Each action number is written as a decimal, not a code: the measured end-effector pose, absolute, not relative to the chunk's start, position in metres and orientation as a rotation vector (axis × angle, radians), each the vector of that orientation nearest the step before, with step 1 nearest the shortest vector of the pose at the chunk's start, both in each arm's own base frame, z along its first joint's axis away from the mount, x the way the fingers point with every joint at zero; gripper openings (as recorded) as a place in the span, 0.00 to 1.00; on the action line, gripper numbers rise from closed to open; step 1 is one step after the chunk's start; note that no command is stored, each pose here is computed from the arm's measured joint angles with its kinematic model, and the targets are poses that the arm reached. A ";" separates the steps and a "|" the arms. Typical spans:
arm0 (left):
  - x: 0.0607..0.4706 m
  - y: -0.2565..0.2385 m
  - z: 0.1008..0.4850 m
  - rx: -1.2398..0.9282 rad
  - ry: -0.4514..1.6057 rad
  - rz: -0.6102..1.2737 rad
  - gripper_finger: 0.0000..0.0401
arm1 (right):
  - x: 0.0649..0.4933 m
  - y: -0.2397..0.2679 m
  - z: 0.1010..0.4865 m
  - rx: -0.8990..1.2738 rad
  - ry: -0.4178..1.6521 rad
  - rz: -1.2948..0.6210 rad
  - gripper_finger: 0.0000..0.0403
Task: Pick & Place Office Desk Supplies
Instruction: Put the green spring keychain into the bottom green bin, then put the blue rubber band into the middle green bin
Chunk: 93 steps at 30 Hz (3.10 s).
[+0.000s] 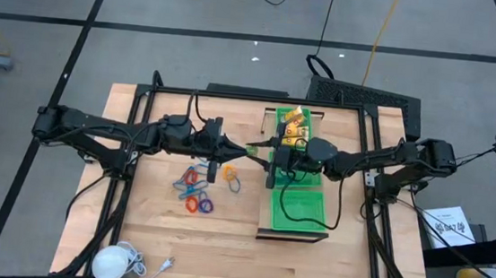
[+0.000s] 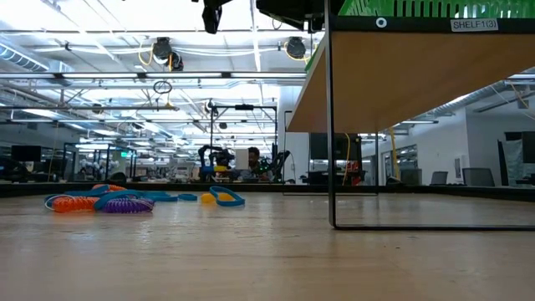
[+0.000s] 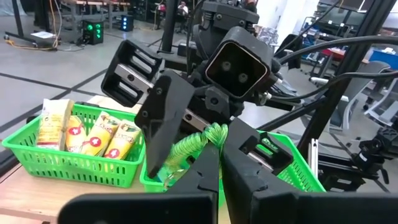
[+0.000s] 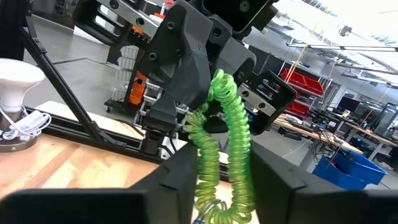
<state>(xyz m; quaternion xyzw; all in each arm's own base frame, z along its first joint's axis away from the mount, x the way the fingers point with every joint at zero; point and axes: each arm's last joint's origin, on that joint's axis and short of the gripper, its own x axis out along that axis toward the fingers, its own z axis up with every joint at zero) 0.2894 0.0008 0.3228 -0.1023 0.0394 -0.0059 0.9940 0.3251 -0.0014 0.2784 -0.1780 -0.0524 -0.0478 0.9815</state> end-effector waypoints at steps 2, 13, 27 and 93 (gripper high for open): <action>0.289 0.001 0.323 -0.195 0.078 -0.012 0.03 | 0.325 -0.001 0.278 -0.355 -0.105 -0.096 0.21; 0.289 0.002 0.323 -0.147 0.064 0.179 0.32 | 0.325 -0.002 0.276 -0.348 -0.085 -0.091 0.06; 0.286 0.004 0.325 -0.009 0.075 0.258 0.60 | 0.294 0.018 0.302 -0.299 -0.020 -0.008 0.04; 0.222 0.027 0.226 -0.435 0.839 0.843 0.60 | 0.122 0.034 0.325 -0.161 0.202 0.038 0.41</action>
